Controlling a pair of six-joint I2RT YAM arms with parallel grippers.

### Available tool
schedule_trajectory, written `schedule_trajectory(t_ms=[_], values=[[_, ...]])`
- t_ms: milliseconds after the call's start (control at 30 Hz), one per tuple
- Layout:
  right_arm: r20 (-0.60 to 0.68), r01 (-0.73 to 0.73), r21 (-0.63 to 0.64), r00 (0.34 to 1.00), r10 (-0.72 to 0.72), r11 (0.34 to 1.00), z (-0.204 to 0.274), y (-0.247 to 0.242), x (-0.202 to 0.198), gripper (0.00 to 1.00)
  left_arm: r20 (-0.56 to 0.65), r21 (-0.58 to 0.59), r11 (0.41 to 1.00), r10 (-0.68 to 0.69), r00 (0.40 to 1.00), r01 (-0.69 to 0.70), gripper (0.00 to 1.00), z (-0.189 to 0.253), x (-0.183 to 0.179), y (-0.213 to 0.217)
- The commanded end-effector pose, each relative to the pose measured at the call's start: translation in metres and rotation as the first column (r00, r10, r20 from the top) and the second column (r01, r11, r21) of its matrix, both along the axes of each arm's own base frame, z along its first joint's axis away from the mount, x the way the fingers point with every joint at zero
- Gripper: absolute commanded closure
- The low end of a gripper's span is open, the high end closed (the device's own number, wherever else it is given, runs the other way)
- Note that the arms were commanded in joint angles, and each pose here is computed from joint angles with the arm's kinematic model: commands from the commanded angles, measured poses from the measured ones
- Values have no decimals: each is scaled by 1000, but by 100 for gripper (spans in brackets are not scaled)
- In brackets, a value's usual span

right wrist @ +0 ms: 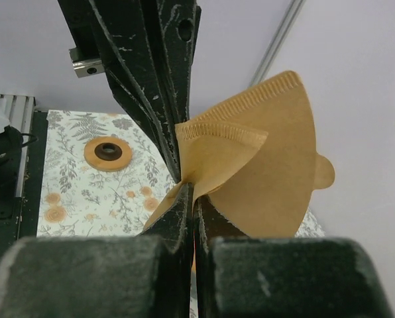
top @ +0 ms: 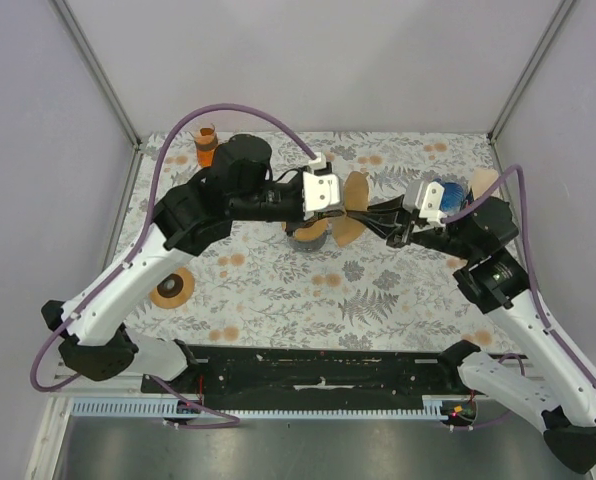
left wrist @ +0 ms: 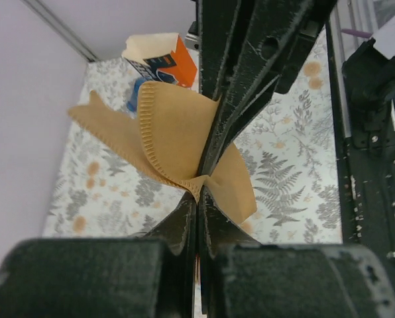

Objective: Place the coffee filter in the dripper
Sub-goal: Place the coffee filter in the coffee dripper.

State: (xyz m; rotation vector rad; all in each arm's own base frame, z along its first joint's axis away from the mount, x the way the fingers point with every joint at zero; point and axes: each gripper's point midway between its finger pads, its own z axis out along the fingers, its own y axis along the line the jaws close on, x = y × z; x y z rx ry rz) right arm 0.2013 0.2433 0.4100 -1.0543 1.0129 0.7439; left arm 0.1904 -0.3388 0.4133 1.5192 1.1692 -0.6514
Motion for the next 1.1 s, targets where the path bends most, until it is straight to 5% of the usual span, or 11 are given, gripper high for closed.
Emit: schedule_trajectory(t_ms=[0,133,567,1067], values=[[-64,40,-22,997,-41,999,-9,5,18,100,-249,-66,991,93,964,-113,98,12,19,4],[-118,3,-41,993,-7,999,-18,25,42,100,-321,-48,963,237,917,-266,98,-1,80,34],[-287,-7,-94,958,-20,996,-68,74,139,100,-323,132,922,387,864,-364,98,-86,156,79],[-441,20,-142,894,-81,990,-132,79,179,100,-341,266,920,368,865,-287,96,-163,174,82]])
